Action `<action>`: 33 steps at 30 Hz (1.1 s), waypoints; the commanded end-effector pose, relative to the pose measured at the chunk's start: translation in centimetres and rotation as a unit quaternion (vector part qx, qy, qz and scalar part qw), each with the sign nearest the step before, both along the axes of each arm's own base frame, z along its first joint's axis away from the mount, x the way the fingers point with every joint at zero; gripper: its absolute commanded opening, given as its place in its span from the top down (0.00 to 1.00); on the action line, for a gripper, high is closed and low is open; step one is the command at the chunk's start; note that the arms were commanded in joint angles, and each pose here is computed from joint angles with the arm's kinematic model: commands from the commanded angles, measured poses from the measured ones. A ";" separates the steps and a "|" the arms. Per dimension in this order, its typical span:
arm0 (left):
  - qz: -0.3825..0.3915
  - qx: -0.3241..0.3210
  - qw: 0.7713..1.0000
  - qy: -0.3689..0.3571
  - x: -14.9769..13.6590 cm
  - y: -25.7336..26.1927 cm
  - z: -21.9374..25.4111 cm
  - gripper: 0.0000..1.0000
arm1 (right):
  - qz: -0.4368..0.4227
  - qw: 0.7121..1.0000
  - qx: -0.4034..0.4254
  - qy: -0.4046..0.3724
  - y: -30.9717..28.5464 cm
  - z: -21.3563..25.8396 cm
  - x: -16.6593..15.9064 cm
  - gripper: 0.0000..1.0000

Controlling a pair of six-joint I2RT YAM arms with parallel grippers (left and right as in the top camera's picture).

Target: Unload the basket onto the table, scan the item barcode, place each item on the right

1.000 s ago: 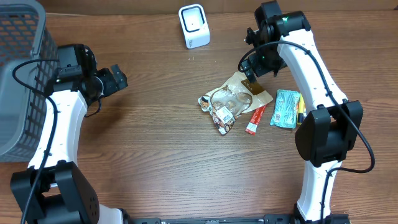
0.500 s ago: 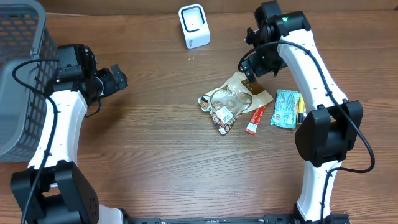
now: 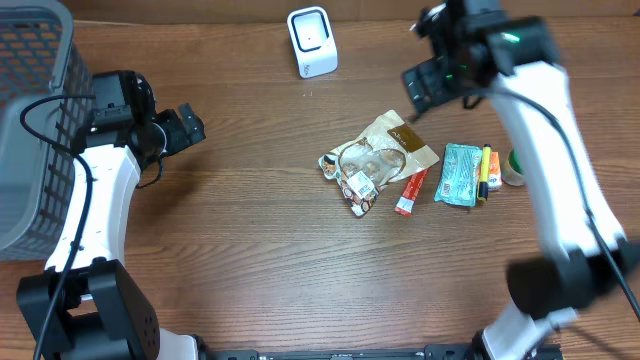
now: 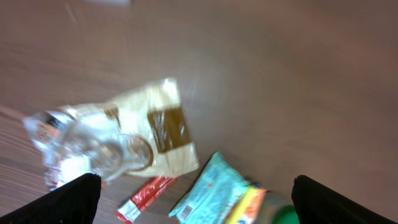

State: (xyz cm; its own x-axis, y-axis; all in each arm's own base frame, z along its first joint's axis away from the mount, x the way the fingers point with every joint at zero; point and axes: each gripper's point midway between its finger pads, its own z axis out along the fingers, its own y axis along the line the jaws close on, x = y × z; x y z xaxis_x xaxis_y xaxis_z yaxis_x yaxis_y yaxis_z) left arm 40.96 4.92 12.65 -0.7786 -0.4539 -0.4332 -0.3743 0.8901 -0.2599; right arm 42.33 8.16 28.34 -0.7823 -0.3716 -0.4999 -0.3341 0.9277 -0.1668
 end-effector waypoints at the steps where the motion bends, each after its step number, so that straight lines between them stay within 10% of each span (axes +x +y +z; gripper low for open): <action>1: -0.005 0.006 1.000 -0.001 0.1 0.0 0.0 0.00 | -0.003 0.993 0.031 -0.110 -1.0 8.8 -4.3 0.00; 11: -0.005 0.006 1.000 -0.001 0.1 0.0 0.1 0.00 | -0.001 0.947 0.076 -0.312 -4.1 21.7 -18.4 0.00; 21: -0.005 0.006 1.000 -0.001 0.1 0.0 0.1 0.00 | 0.071 0.883 0.149 -0.439 -4.3 24.3 -33.8 0.00; 27: -0.005 0.006 1.000 -0.001 0.1 0.0 0.1 0.00 | 0.051 0.862 0.154 -0.481 -4.8 19.5 -35.1 0.00; 33: -0.005 0.006 1.000 -0.001 0.1 0.0 0.1 0.00 | 0.022 0.824 0.227 -0.519 -4.1 14.2 -29.3 0.00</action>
